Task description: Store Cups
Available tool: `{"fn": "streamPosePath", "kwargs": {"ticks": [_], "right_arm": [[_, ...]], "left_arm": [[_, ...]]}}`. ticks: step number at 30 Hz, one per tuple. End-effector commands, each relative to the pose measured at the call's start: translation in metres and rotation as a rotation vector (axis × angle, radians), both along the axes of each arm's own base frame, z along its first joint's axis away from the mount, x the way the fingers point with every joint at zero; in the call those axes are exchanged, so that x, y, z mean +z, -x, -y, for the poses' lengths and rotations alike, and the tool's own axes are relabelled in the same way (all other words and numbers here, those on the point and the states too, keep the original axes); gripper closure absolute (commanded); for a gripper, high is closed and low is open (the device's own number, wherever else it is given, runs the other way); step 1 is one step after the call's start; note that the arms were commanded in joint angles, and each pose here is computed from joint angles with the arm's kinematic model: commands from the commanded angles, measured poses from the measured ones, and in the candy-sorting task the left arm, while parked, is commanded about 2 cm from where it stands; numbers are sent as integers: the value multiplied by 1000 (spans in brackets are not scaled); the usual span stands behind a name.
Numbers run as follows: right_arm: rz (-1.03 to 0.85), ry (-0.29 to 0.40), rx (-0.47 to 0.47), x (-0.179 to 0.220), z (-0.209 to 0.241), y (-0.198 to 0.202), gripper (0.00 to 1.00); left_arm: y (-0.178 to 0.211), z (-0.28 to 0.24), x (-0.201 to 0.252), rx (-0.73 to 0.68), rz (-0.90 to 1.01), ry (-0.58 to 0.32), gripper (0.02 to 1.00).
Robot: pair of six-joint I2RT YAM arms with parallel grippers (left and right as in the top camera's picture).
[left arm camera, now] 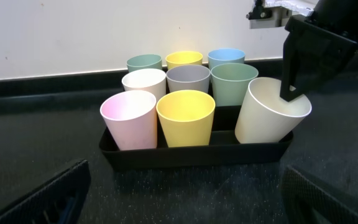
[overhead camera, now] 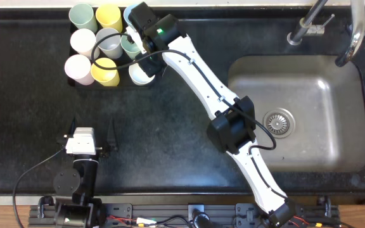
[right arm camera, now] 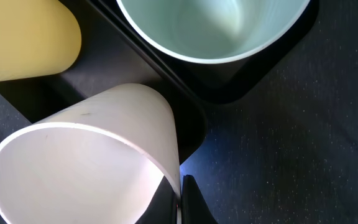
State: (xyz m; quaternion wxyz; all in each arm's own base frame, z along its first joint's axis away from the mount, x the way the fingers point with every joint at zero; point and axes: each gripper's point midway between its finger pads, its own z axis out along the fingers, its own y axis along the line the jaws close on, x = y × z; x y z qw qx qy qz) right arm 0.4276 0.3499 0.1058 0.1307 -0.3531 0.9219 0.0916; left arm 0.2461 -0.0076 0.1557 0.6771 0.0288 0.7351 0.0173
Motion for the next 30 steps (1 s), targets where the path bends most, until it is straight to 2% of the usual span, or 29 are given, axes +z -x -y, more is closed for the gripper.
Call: {"fn": "streamPosePath", "kwargs": {"ticks": [1,4,5,7,8,13,15,18,23,25,30], "right_arm": [[-21,-27,15,-2,-4,2,956],[-25,-27,15,-4,-4,2,950],[-25,-27,14,-4,-4,2,886],[-24,-28,13,-4,-4,2,581],[-24,-27,12,-4,-4,1,389],[-22,-22,8,-4,-2,0,176],[-17,-16,5,-5,0,-1,134],[11,17,-9,-4,6,-7,3],[171,94,-106,26,33,-38,3],[262,85,-163,58,46,-54,3],[438,0,-265,152,86,-70,5]], "left_arm": [[0,1,1,-8,7,-18,20],[0,1,1,-8,7,-18,20],[0,1,1,-8,7,-18,20],[0,1,1,-8,7,-18,20],[0,1,1,-8,7,-18,20],[0,1,1,-8,7,-18,20],[0,1,1,-8,7,-18,20],[0,1,1,-8,7,-18,20],[0,1,1,-8,7,-18,20],[0,1,1,-8,7,-18,20],[0,1,1,-8,7,-18,20]]}}
